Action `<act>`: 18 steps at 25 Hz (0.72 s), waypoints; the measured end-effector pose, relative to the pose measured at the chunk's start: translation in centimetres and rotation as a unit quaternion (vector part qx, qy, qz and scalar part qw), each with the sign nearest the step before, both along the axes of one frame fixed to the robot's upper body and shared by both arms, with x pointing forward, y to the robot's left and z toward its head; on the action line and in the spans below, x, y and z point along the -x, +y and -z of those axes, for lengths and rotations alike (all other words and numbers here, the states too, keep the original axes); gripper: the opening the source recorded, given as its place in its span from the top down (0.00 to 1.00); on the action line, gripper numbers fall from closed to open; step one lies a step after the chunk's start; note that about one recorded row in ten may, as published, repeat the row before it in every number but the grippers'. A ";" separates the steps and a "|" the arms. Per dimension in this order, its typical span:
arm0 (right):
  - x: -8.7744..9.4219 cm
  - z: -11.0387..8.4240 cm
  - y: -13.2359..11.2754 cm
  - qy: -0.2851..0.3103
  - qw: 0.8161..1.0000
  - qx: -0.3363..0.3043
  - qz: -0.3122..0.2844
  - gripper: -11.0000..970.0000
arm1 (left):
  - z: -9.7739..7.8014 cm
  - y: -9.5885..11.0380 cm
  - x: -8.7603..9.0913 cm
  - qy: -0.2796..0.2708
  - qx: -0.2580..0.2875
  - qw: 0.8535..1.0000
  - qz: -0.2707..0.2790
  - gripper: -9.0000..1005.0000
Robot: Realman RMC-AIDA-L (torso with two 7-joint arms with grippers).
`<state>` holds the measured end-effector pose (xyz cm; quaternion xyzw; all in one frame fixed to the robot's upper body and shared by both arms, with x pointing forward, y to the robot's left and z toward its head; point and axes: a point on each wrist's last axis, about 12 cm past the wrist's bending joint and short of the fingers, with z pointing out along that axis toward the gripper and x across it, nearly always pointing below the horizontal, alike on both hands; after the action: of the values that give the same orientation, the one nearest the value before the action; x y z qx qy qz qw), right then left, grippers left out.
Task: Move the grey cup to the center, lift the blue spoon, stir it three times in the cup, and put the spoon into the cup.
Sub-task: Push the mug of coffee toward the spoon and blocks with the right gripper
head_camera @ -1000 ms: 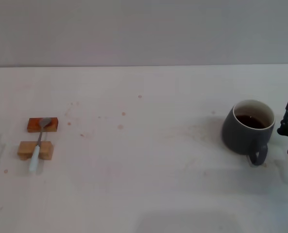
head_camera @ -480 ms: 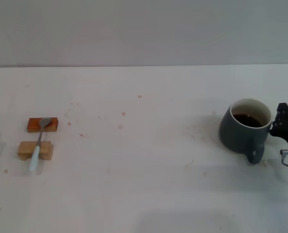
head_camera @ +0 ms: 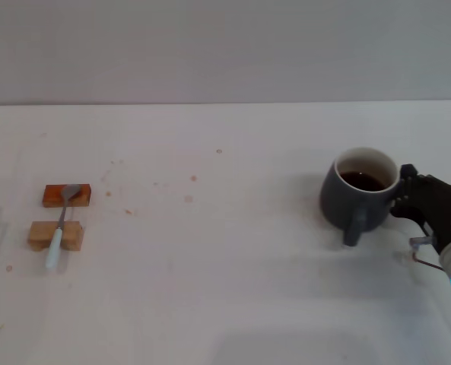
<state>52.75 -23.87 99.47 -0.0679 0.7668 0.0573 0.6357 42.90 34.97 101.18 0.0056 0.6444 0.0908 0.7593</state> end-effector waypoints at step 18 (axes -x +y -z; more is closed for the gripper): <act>0.0 -0.6 3.9 -0.001 0.997 -0.014 -0.074 0.99 | 0.1 0.2 0.1 0.005 -0.003 1.000 -0.001 0.19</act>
<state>52.70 -19.97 100.03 -0.1157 0.7580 0.1151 0.6315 42.80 35.16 101.07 0.0074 0.6480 0.0936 0.7558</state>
